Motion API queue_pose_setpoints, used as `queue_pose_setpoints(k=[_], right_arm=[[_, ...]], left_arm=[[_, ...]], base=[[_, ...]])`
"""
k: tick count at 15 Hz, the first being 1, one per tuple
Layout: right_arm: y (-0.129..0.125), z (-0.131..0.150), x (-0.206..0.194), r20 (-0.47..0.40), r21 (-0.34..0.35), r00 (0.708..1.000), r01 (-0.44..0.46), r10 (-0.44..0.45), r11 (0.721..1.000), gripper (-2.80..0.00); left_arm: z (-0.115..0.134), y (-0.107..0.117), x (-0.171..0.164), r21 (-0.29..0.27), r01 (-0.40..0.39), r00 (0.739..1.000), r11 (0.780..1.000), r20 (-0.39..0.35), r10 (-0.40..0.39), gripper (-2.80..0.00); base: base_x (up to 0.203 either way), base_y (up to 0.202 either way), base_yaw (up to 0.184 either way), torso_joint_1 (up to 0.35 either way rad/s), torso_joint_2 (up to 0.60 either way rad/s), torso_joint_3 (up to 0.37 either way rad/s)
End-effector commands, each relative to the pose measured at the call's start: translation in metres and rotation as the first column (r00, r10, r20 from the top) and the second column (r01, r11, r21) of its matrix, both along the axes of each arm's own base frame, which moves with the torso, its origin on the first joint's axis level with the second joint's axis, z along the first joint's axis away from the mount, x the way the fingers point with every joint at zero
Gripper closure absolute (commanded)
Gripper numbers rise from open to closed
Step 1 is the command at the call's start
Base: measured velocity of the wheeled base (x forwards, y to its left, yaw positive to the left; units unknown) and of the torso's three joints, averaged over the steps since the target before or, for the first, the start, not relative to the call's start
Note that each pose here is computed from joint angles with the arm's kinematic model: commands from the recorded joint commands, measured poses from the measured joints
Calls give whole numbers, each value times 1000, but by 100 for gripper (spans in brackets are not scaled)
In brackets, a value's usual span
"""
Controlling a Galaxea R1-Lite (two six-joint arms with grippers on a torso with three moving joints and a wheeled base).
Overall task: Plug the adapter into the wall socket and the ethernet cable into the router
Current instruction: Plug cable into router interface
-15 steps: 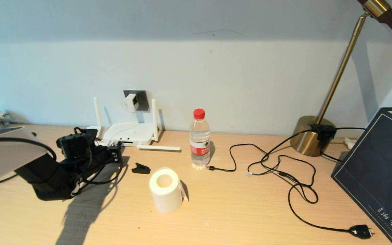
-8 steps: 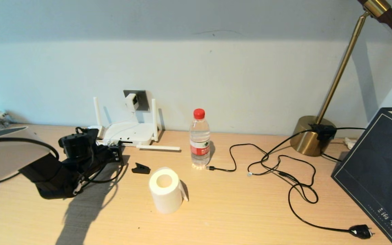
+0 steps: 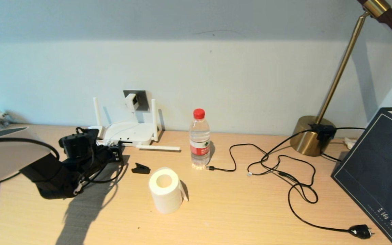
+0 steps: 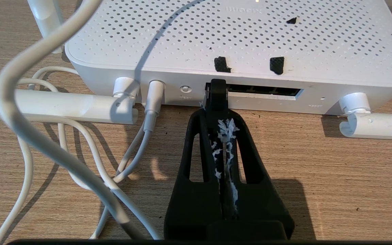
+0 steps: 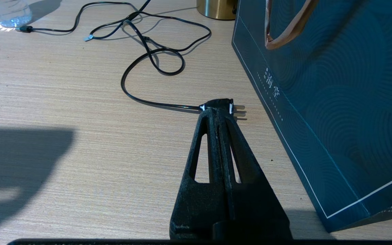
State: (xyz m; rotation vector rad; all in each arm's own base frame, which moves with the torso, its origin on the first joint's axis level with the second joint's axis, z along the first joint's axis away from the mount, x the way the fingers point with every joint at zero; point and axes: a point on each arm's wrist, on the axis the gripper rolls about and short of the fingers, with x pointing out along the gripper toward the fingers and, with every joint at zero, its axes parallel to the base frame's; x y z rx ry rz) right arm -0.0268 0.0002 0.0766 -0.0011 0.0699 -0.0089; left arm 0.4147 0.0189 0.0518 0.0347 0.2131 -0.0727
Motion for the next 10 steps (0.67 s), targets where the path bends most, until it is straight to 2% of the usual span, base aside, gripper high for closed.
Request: queue_pose_setpoints(k=[1, 10], right_arm=[[0, 0, 0, -2, 0, 1000, 0, 0, 1000, 0], [0, 0, 0, -2, 0, 1000, 0, 0, 1000, 0]], left_arm=[[1, -1, 1, 1, 2, 1000, 1000, 9, -2, 0], [-1, -2, 1, 0, 5, 1000, 1000, -8, -5, 0]], base=[[0, 0, 0, 0, 0, 0], [0, 0, 0, 0, 0, 0]])
